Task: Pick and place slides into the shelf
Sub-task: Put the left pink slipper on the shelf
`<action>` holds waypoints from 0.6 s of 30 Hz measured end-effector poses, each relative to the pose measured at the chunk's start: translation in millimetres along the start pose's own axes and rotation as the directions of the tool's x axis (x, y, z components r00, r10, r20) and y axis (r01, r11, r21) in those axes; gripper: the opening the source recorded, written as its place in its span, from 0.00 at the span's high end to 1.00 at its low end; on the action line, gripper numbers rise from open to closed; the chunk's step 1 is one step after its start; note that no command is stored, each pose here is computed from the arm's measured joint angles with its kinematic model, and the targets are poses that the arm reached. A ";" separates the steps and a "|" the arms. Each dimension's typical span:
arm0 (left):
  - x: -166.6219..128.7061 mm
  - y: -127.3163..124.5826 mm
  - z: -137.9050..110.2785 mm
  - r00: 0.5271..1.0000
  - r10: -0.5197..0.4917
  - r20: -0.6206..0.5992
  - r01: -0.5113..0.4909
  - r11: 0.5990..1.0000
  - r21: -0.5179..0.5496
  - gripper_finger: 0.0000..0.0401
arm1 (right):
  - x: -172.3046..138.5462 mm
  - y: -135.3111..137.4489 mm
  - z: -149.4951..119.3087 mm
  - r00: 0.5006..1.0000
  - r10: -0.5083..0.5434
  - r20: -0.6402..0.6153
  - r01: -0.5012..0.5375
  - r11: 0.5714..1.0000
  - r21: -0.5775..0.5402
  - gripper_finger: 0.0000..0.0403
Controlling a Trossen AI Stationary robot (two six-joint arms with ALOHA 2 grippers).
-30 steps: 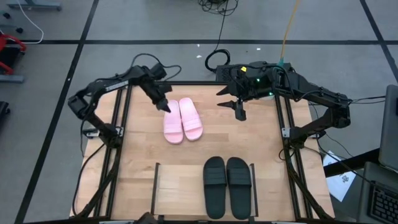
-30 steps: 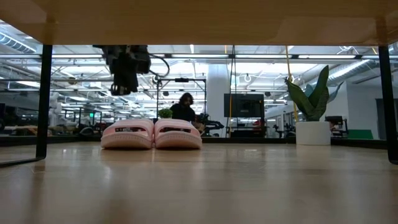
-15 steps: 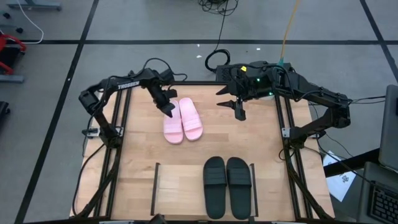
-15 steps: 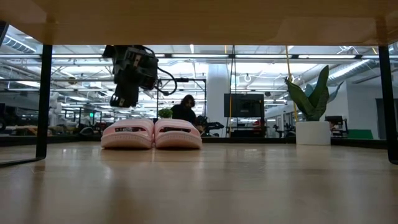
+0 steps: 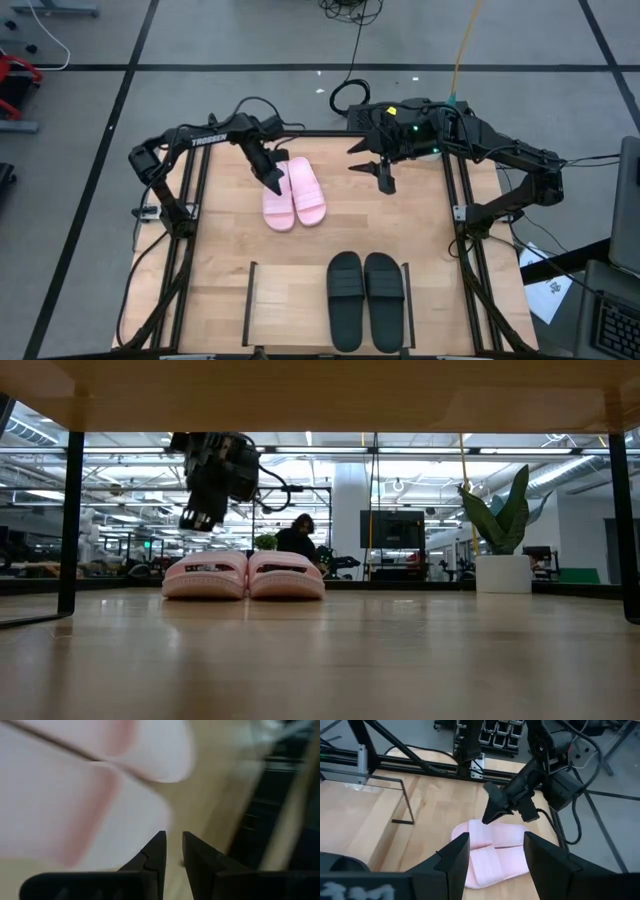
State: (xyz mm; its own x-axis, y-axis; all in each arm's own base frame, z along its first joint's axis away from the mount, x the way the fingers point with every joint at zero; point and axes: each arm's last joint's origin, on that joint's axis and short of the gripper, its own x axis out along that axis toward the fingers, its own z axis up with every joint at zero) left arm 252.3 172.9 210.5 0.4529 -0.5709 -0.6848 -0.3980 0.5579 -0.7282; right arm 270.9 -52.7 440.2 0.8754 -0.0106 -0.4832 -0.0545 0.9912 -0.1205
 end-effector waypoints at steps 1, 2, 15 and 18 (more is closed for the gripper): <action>0.0 -1.3 0.0 0.999 -0.041 0.001 0.041 0.999 0.001 0.84 | -0.1 0.5 0.1 1.000 0.017 0.004 -0.017 1.000 0.007 0.56; 0.2 -2.4 0.0 0.997 -0.075 0.001 0.075 0.997 0.003 0.84 | -0.2 0.9 0.2 0.999 0.034 0.008 -0.034 0.999 0.015 0.56; 6.5 -11.2 -9.1 0.989 -0.124 -0.081 0.126 0.992 0.019 0.66 | -0.1 2.6 -3.3 0.997 0.073 -0.021 -0.072 0.997 0.037 0.56; 6.0 -9.3 -12.3 0.992 -0.060 -0.110 0.055 0.997 -0.047 0.60 | -0.1 2.7 -3.2 0.997 0.073 -0.021 -0.072 0.997 0.019 0.56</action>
State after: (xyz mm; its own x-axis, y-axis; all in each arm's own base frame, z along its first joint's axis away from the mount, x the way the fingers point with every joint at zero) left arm 248.9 156.8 212.9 0.3858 -0.6660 -0.6384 -0.4097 0.4963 -0.7654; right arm 269.1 -50.5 437.1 0.8591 0.0586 -0.5085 -0.1085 0.9917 -0.0689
